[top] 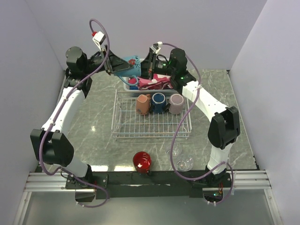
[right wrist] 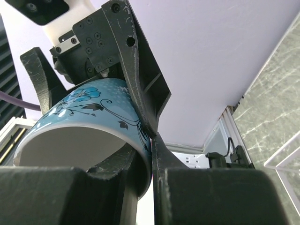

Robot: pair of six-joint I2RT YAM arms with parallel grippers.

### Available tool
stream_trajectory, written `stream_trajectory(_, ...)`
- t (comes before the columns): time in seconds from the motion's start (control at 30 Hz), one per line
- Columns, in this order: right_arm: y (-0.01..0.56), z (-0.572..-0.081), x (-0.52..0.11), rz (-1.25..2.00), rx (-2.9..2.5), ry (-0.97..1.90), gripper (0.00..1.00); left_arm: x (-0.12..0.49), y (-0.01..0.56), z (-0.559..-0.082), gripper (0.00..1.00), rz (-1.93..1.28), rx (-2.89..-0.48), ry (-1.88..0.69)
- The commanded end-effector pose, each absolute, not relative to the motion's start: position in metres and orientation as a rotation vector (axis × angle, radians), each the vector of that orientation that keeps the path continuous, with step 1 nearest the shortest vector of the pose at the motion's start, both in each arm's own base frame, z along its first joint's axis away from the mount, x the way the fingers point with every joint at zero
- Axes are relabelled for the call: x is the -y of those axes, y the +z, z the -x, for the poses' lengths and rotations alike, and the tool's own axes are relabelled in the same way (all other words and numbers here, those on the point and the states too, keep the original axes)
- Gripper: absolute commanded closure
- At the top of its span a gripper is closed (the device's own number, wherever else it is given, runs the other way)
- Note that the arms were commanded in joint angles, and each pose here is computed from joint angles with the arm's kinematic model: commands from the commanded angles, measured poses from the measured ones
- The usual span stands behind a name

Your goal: Load the cups into the dish rack

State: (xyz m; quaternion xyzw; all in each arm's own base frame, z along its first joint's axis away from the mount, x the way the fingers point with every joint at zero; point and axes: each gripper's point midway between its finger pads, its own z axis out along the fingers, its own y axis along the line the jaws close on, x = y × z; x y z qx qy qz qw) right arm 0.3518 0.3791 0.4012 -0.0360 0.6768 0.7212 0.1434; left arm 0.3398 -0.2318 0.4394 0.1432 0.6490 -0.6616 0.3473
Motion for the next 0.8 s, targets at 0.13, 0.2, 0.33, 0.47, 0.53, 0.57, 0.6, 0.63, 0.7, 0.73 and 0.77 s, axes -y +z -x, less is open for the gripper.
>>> stream_trajectory(0.13,0.409,-0.361,-0.352,0.027,-1.933,1.998,0.49,0.215,0.459,-0.327,0.99,-0.492,-1.649,-1.702)
stream_trajectory(0.2,0.399,-0.363,-0.343,0.008,-1.951,1.963,0.46,0.209,0.459,-0.329,0.99,-0.486,-1.667,-1.685)
stream_trajectory(0.33,0.385,-0.369,-0.307,-0.080,-1.991,1.865,0.44,0.200,0.442,-0.342,0.99,-0.500,-1.821,-1.564)
stream_trajectory(0.47,0.377,-0.364,-0.275,-0.134,-1.987,1.783,0.46,0.186,0.413,-0.364,0.99,-0.493,-1.953,-1.289)
stream_trajectory(0.53,0.379,-0.354,-0.263,-0.151,-1.988,1.752,0.46,0.179,0.394,-0.375,0.99,-0.558,-1.984,-1.133)
stream_trajectory(0.57,0.375,-0.355,-0.255,-0.169,-1.987,1.721,0.46,0.177,0.378,-0.373,0.99,-0.549,-2.057,-1.079)
stream_trajectory(0.6,0.384,-0.347,-0.250,-0.156,-1.965,1.713,0.46,0.167,0.357,-0.382,0.99,-0.522,-2.129,-0.928)
stream_trajectory(0.63,0.385,-0.343,-0.248,-0.157,-1.964,1.709,0.46,0.172,0.344,-0.379,0.99,-0.616,-2.133,-0.838)
stream_trajectory(0.7,0.390,-0.335,-0.240,-0.153,-1.948,1.681,0.46,0.167,0.321,-0.380,0.99,-0.631,-2.175,-0.678)
stream_trajectory(0.73,0.388,-0.331,-0.238,-0.158,-1.961,1.674,0.46,0.166,0.315,-0.380,0.99,-0.630,-2.177,-0.640)
stream_trajectory(0.77,0.386,-0.328,-0.235,-0.160,-1.966,1.664,0.46,0.164,0.310,-0.382,0.99,-0.624,-2.182,-0.607)
